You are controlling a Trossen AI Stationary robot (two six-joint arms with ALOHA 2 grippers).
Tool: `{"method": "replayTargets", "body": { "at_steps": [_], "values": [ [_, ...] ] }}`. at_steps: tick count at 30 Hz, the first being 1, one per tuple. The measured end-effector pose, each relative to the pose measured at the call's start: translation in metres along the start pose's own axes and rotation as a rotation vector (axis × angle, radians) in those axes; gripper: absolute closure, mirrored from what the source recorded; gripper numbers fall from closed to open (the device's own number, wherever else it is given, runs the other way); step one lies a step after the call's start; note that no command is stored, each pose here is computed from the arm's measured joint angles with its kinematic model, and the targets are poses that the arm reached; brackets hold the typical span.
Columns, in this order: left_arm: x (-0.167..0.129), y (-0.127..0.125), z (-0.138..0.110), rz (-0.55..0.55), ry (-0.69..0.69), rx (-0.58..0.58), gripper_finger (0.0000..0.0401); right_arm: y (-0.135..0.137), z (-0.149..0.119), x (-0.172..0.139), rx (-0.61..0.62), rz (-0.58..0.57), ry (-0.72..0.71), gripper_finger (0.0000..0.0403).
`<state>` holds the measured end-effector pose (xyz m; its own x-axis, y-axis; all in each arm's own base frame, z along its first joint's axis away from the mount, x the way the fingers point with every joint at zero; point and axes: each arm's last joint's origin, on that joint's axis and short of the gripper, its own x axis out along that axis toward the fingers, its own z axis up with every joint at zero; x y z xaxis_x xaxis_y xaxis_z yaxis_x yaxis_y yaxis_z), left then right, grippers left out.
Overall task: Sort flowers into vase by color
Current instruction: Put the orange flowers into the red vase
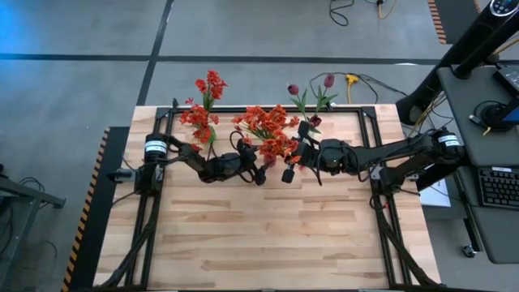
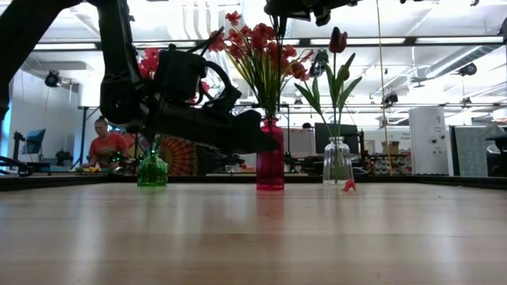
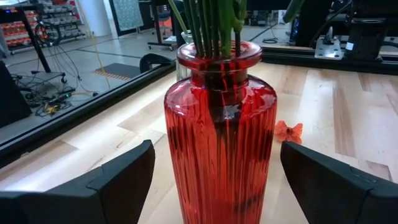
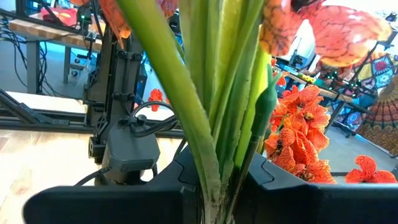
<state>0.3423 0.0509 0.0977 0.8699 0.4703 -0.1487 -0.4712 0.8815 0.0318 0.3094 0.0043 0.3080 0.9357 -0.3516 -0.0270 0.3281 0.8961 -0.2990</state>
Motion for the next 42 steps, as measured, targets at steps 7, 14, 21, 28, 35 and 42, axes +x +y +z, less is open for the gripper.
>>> {"method": "replayTargets", "body": {
  "at_steps": [7,14,21,28,35,42],
  "values": [
    [0.0026,-0.0007,0.0026,0.001,-0.006,0.015,0.0074,0.0000,0.0000,0.0000,0.000,0.000,0.000,0.0360],
    [0.0053,-0.0015,0.0041,0.002,0.002,0.037,0.0074,0.0000,0.0000,0.0000,-0.006,0.000,0.000,0.0360],
    [0.0054,-0.0011,0.0041,0.004,0.002,0.037,0.0094,0.0000,-0.0001,0.0000,-0.008,0.000,0.001,0.0360],
    [0.0062,-0.0002,0.0035,0.012,0.012,0.040,0.0149,0.0000,0.0000,0.0000,-0.007,0.000,0.000,0.0360],
    [0.0064,-0.0002,0.0037,0.014,0.012,0.037,0.0175,0.0000,0.0001,0.0000,0.004,0.000,0.000,0.0360],
    [0.0064,-0.0002,0.0033,0.015,0.015,0.025,0.0159,0.0001,0.0001,0.0000,0.004,0.001,0.000,0.0360]
  ]
}}
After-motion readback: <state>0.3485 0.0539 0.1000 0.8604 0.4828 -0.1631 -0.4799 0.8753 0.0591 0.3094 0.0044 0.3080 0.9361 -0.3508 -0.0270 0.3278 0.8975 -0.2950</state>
